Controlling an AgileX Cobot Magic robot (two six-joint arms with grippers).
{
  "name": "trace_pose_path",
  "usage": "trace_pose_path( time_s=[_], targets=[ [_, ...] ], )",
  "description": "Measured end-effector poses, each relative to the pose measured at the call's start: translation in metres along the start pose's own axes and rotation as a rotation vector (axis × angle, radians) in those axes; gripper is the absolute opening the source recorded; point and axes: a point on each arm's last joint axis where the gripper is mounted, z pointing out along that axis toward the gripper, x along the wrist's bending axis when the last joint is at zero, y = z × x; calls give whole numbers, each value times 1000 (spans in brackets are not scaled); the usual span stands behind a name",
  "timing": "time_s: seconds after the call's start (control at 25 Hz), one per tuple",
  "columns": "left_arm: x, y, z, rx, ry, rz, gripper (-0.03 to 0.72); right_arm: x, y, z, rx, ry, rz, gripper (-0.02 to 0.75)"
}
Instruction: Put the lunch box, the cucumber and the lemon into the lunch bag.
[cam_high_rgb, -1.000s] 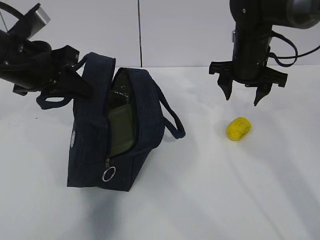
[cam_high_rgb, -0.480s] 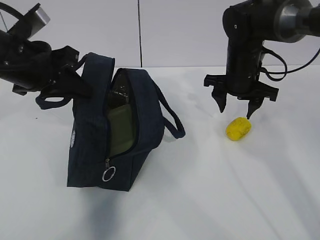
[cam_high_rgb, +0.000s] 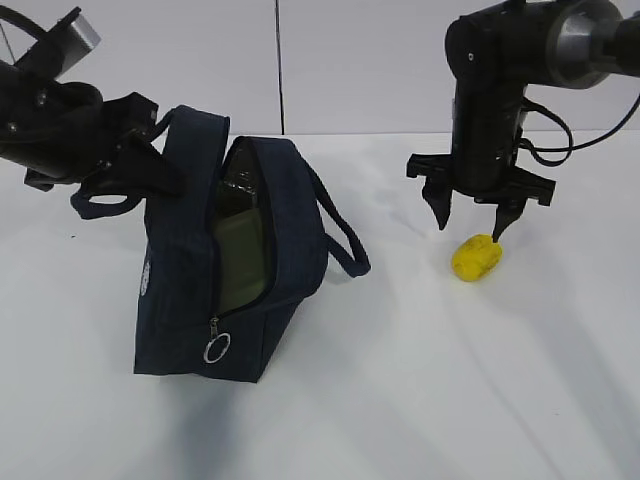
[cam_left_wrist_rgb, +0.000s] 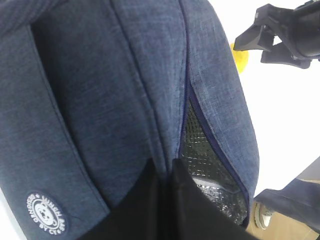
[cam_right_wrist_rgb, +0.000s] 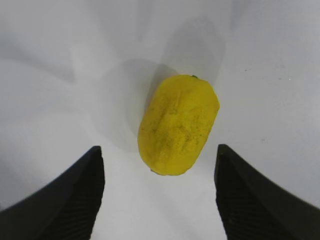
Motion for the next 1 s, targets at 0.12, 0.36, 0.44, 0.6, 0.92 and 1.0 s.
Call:
trace_pose_path(
  time_s=[0.12, 0.36, 0.44, 0.6, 0.92, 1.0],
  targets=[
    [0, 0, 0, 0, 0, 0, -1, -1, -1, 2, 0, -9, -9, 513],
    [0, 0, 0, 1, 1, 1, -1, -6, -7, 14, 35, -44, -17, 514],
    [0, 0, 0, 2, 0, 1, -1, -6, -7, 14, 35, -46, -14, 514],
    [0, 0, 0, 2, 0, 1, -1, -7, -7, 14, 34, -48, -13, 514],
    [0, -1, 0, 12, -5, 1, -1, -9, -5, 25, 30, -79, -2, 514],
    [0, -1, 0, 12, -5, 1, -1, -9, -4, 26, 27, -84, -5, 513]
  ],
)
